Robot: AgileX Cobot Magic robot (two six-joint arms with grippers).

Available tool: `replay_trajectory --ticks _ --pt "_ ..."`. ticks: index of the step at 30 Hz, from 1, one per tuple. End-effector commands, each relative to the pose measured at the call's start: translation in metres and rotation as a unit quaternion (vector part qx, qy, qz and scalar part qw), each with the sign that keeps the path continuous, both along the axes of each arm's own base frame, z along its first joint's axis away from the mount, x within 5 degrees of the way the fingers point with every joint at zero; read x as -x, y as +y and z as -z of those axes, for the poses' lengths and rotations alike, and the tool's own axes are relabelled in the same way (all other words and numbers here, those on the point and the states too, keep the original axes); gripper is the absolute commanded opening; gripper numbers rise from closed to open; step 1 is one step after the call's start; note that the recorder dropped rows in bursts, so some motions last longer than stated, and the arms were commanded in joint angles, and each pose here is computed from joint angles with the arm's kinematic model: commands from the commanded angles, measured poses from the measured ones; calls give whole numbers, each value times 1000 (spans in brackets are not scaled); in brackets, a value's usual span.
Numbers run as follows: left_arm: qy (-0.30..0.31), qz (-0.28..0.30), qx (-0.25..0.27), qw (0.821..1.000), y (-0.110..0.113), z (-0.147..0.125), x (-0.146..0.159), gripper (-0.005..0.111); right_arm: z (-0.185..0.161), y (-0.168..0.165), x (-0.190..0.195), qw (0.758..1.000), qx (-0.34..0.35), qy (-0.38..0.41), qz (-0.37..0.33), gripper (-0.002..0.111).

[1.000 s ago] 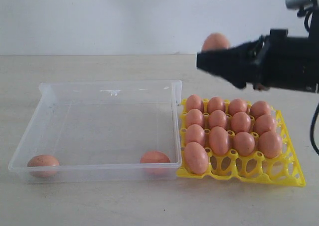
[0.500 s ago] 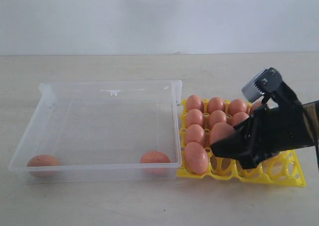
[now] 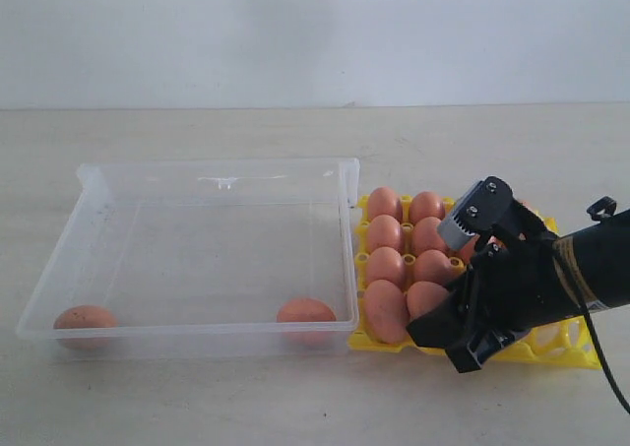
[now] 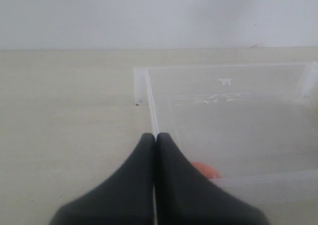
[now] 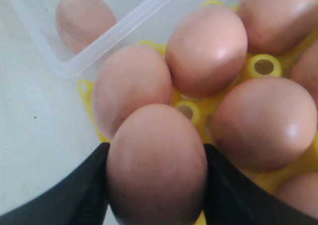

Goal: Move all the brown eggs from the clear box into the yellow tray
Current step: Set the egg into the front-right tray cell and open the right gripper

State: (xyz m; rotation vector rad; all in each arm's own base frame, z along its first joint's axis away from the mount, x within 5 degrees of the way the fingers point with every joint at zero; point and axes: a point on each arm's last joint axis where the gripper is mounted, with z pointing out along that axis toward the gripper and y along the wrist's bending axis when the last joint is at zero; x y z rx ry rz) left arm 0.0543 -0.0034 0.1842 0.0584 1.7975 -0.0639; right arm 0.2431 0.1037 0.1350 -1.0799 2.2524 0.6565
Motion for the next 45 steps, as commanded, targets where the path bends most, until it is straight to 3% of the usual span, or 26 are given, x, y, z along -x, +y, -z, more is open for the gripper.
replay_trajectory --ticks 1,5,10,13,45 --pt "-2 2 3 1000 0 -1 0 -4 1 -2 -1 1000 8 -5 9 0" --pt "-2 2 3 1000 0 -1 0 -4 2 -4 -3 999 16 0 31 9" --pt "-2 2 3 1000 0 -1 0 -4 2 -4 -3 999 13 7 39 50" --pt "-2 2 3 1000 0 -1 0 -4 1 -4 -3 999 7 11 49 66" --pt "-2 2 4 1000 0 -1 0 -4 -30 -7 -14 995 8 -52 85 67"
